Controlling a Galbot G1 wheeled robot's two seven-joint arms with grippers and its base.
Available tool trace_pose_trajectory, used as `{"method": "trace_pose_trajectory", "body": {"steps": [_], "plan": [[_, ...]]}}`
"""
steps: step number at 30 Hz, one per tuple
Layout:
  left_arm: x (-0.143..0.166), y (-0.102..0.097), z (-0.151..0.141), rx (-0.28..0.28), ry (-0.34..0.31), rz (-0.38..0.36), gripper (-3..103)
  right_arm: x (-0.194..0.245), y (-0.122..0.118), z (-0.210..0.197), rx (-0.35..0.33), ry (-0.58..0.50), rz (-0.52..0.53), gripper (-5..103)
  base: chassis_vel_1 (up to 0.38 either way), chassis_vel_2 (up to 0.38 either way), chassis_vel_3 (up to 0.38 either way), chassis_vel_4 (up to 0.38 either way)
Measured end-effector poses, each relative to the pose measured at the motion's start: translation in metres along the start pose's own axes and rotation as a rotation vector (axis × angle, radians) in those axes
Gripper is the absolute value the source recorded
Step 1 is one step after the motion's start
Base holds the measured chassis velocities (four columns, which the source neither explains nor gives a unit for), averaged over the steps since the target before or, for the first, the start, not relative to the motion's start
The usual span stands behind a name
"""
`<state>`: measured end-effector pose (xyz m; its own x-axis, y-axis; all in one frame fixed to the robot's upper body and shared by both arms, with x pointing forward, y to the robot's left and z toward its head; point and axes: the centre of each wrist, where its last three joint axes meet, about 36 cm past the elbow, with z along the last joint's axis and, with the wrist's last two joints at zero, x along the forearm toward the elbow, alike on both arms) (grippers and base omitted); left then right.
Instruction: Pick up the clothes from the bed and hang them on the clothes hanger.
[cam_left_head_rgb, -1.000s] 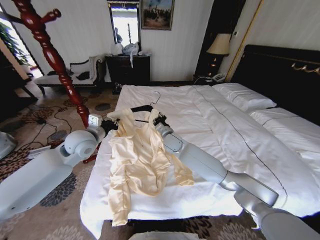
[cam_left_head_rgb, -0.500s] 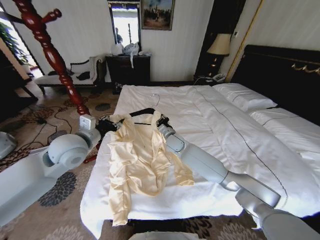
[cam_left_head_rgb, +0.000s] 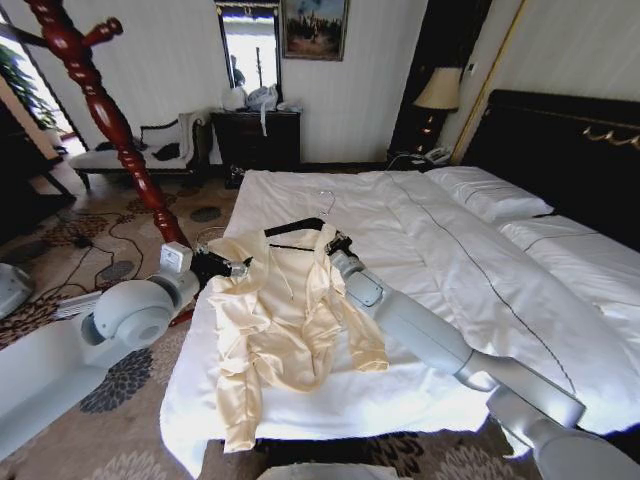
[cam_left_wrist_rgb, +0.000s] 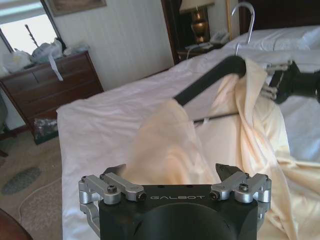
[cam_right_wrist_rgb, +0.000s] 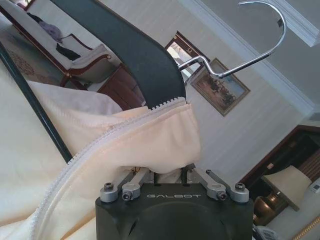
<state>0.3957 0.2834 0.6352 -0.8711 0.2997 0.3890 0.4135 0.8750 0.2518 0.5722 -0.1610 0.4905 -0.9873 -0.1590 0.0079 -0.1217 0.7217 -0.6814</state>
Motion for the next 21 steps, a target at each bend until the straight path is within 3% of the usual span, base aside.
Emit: {"method": "trace_pose_trajectory", "body": {"steps": [9, 14, 17, 20, 21], "plan": [[-0.003, 0.002, 0.008, 0.024, 0.070, -0.029, 100, 0.009, -0.009, 0.015, -0.012, 0.032, 0.013, 22, 0.000, 0.000, 0.000, 0.000], [-0.002, 0.000, -0.002, 0.072, -0.019, -0.021, 100, 0.011, -0.011, 0.017, -0.015, 0.037, 0.017, 22, 0.000, 0.000, 0.000, 0.000], [-0.003, -0.015, -0.004, 0.139, -0.102, 0.037, 100, 0.012, -0.009, 0.015, -0.014, 0.032, 0.013, 22, 0.000, 0.000, 0.000, 0.000], [-0.012, -0.029, 0.004, 0.208, -0.155, 0.088, 100, 0.012, -0.009, 0.010, -0.013, 0.021, 0.008, 22, 0.000, 0.000, 0.000, 0.000], [-0.012, -0.029, 0.004, 0.208, -0.155, 0.088, 100, 0.012, -0.009, 0.010, -0.013, 0.021, 0.008, 22, 0.000, 0.000, 0.000, 0.000]]}}
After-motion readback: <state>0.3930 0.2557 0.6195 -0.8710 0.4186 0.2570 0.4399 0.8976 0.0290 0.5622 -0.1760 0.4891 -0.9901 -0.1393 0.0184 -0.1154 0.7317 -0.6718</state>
